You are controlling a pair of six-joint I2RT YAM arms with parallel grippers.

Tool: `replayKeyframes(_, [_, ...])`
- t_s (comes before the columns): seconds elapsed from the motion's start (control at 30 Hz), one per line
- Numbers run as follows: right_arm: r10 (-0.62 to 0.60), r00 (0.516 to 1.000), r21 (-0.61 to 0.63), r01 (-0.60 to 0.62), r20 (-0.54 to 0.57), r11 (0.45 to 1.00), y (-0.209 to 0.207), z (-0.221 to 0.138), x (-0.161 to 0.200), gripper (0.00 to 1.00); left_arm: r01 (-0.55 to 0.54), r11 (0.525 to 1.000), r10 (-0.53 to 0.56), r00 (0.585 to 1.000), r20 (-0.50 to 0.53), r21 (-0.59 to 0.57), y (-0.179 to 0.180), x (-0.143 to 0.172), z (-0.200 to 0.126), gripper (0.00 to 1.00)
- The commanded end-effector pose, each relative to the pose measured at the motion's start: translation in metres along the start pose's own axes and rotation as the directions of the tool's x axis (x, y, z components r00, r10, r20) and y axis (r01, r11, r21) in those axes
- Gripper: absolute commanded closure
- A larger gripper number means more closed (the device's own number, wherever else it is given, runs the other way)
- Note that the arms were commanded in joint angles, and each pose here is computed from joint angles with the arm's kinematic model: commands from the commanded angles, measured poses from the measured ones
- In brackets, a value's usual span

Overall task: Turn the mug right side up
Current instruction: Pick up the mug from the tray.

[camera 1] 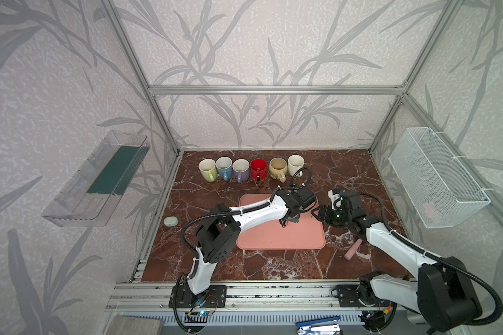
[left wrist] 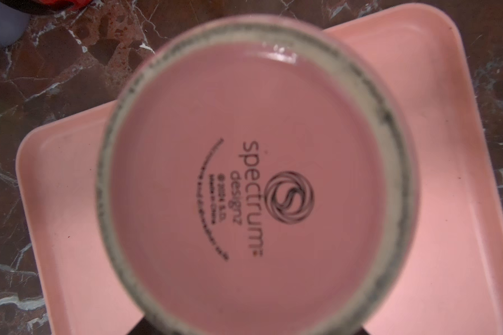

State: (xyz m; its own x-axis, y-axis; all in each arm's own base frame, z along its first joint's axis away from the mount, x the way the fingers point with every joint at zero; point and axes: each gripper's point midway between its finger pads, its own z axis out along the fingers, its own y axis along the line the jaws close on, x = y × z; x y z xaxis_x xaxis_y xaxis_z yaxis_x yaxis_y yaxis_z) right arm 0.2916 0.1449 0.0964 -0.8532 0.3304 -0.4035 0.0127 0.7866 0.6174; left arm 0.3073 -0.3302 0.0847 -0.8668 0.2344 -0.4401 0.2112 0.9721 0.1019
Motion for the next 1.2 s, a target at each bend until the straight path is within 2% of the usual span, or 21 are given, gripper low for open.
replayKeyframes(0.0, [-0.006,1.0,0.001,0.006,0.015,1.0,-0.0008,-0.0024,-0.0011,0.4,0.02,0.998,-0.021,1.0,-0.009,-0.052,0.0089,-0.0005,0.0021,0.48])
replayKeyframes(0.77, [-0.005,1.0,-0.002,0.005,0.003,1.0,-0.0017,0.0021,0.0001,0.4,0.058,0.998,-0.057,0.998,-0.03,0.022,0.0068,-0.0017,0.01,0.72])
replayKeyframes(1.1, [-0.025,1.0,-0.011,0.026,0.015,1.0,0.0016,-0.0027,-0.0014,0.4,0.075,0.996,-0.075,0.997,-0.008,0.053,0.0092,-0.0029,0.0035,0.99])
replayKeyframes(1.17, [-0.036,0.999,-0.025,0.036,0.017,0.999,0.0042,-0.0032,-0.0017,0.4,0.067,0.995,-0.067,0.998,-0.002,0.069,0.0091,-0.004,0.0005,1.0])
